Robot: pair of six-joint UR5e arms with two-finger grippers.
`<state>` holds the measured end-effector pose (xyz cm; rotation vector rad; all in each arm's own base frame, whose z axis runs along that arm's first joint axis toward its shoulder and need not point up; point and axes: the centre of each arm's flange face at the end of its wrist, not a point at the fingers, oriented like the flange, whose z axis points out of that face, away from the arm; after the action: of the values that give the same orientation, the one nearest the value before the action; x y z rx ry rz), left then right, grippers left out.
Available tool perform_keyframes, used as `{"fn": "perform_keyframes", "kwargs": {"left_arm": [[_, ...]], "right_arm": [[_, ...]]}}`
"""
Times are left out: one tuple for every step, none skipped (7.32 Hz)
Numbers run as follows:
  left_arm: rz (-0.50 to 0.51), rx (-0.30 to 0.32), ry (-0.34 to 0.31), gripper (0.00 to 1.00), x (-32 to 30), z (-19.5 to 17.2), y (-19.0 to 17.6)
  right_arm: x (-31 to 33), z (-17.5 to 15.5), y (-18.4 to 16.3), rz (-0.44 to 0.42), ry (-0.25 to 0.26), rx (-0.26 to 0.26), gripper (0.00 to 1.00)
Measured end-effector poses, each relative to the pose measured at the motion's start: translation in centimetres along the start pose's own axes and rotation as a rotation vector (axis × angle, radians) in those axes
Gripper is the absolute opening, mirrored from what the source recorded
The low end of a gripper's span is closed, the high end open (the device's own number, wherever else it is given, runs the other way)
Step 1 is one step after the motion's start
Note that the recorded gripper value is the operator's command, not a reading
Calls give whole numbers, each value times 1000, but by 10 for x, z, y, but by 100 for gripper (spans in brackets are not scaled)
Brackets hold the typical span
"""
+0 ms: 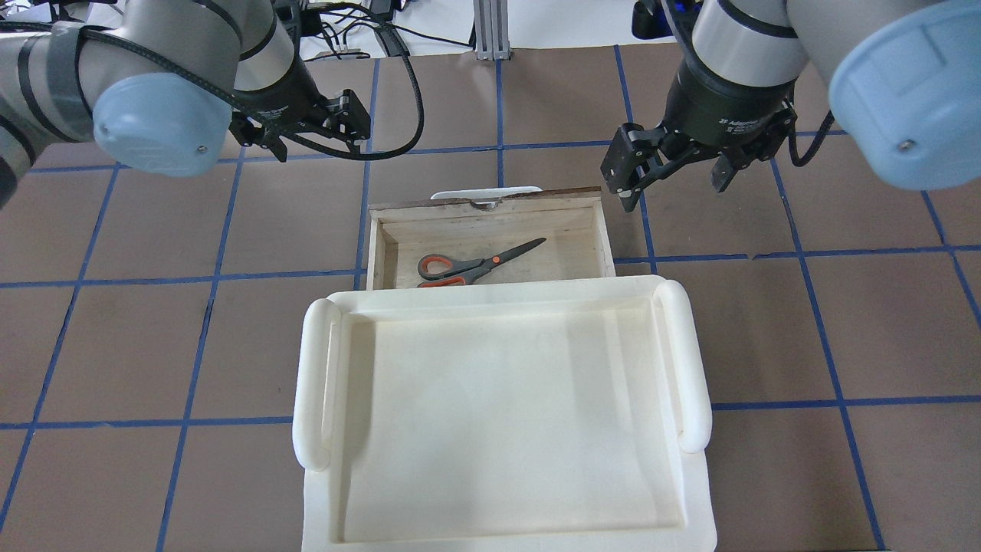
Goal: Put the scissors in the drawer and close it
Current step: 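Move the left gripper over the drawer's white handle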
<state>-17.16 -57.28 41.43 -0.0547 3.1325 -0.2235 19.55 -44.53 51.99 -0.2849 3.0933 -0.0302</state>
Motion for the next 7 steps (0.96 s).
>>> {"fn": "perform_keyframes", "kwargs": {"left_arm": [[-21,3,1,100,14,15,-6],[-33,3,2,100,27,29,-11],[-63,3,4,100,39,43,-16],[-88,7,7,100,51,59,-21],[-91,8,9,100,63,77,-25],[-83,-3,8,100,72,97,-27],[-74,-16,7,100,81,116,-30]], "right_arm": [[0,-3,3,53,9,11,100],[2,-5,4,89,32,19,100],[5,-6,1,105,57,39,100],[6,-7,-3,110,69,63,100],[6,-7,-5,108,72,76,100],[6,-7,-6,103,70,85,100],[6,-7,-9,100,65,98,100]]}}
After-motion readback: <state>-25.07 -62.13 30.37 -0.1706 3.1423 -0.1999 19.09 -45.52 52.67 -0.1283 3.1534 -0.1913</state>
